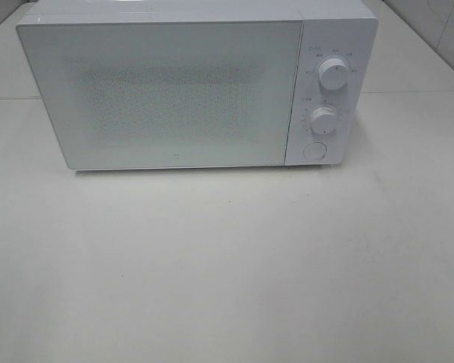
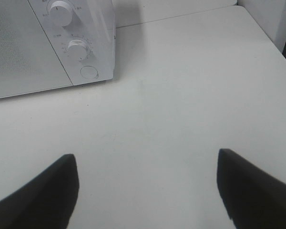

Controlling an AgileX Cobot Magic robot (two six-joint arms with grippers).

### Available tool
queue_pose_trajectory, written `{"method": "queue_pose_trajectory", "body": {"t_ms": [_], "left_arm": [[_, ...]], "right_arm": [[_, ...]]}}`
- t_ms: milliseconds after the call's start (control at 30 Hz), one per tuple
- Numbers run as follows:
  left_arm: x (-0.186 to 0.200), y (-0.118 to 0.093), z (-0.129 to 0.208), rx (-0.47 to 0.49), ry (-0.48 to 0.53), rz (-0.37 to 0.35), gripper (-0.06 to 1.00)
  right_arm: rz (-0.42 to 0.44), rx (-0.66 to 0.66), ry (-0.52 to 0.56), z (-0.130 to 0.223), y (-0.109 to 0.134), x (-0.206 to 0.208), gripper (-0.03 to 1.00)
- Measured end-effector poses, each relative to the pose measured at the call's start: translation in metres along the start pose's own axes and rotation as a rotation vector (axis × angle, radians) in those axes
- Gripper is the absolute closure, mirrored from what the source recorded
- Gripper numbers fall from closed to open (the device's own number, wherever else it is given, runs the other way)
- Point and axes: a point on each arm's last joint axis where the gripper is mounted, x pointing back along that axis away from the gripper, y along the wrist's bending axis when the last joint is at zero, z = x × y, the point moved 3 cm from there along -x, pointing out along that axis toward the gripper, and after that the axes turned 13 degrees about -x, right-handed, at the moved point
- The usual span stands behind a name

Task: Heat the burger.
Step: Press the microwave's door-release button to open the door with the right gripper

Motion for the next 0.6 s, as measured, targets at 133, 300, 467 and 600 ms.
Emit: {"method": "queue_pose_trajectory", "body": {"t_ms": [133,300,467,600], "left_arm": [[0.0,0.0,0.0,0.0,0.0,0.0,-0.04],[0.0,0.0,0.0,0.0,0.0,0.0,-0.04],[0.0,0.0,0.0,0.0,0.0,0.0,-0.04],[0.0,0.0,0.0,0.0,0.0,0.0,-0.04]], "right_arm": [[0.0,0.0,0.0,0.0,0.0,0.0,0.21],[0.0,0.0,-0.001,0.0,0.0,0.0,0.21],[-0.016,0.001,-0.04,-0.009,0.003,0.006,0.21],[-0.022,0.01,-0.053,-0.019,0.007,0.003,0.21]]}}
